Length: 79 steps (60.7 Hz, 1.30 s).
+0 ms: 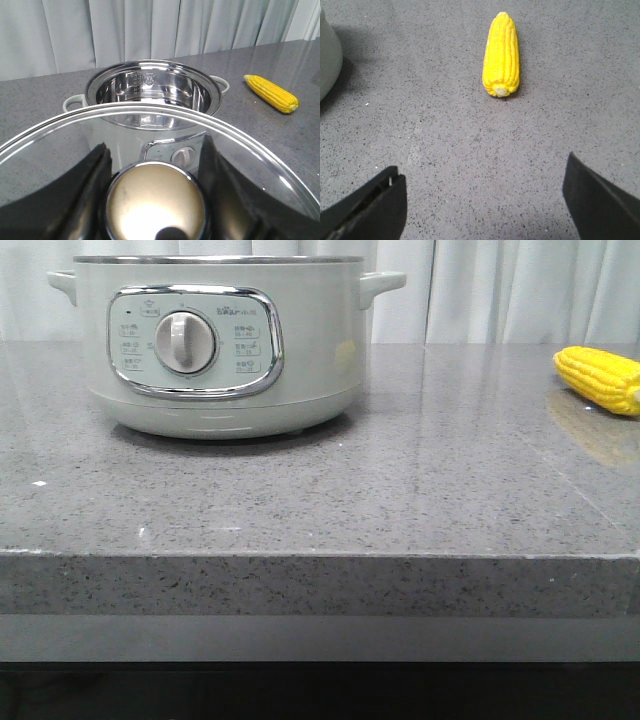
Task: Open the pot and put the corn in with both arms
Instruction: 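Lift the glass lid off the pot with the left gripper, then lower the right gripper onto the yellow corn cob and grasp it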
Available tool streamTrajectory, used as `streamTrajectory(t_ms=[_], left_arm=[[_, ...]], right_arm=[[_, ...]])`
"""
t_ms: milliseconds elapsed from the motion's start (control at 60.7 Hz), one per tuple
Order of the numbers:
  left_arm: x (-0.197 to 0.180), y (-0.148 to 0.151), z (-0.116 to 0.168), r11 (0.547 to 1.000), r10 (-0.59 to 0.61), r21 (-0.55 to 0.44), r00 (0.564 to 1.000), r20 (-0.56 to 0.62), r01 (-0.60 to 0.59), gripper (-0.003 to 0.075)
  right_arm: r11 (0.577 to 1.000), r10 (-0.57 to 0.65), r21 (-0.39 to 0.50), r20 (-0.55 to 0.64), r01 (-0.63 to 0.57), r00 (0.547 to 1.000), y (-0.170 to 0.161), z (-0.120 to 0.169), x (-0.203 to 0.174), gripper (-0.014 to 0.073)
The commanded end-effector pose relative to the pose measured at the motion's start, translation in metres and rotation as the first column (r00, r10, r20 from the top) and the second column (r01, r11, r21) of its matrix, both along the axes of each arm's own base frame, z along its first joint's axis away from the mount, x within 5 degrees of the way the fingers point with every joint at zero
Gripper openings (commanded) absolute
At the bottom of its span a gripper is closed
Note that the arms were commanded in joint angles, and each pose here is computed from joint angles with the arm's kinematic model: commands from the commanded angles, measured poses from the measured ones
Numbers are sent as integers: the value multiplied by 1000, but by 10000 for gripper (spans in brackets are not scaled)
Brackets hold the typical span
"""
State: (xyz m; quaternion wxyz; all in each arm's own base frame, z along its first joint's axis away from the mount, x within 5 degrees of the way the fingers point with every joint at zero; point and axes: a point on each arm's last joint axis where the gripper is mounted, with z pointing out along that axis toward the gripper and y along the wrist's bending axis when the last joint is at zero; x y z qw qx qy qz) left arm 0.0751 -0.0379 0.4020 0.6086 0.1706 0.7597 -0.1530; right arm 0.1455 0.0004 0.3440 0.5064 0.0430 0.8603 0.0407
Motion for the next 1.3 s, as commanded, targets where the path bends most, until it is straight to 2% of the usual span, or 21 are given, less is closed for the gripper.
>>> streamTrajectory(t_ms=[0,297,676,939,1285], left_arm=[[-3,1,23,995,3,-97,988,152,12,195],[-3,1,23,995,0,-103,989,149,15,195],[-3,1,23,995,0,-103,989,149,15,195],[-3,1,23,995,0,-103,989,149,15,186],[-3,1,24,994,1,-105,988,152,15,186]], right_arm=[[1000,-19,-10,48,19,999,-4,25,18,643],[999,-36,-7,-124,36,992,-14,48,87,643],[1000,-27,-2,-235,27,972,-21,46,177,643],[1000,-3,-23,-316,-4,949,-24,23,228,643],[1000,0,-15,-399,-6,917,-28,-19,269,643]])
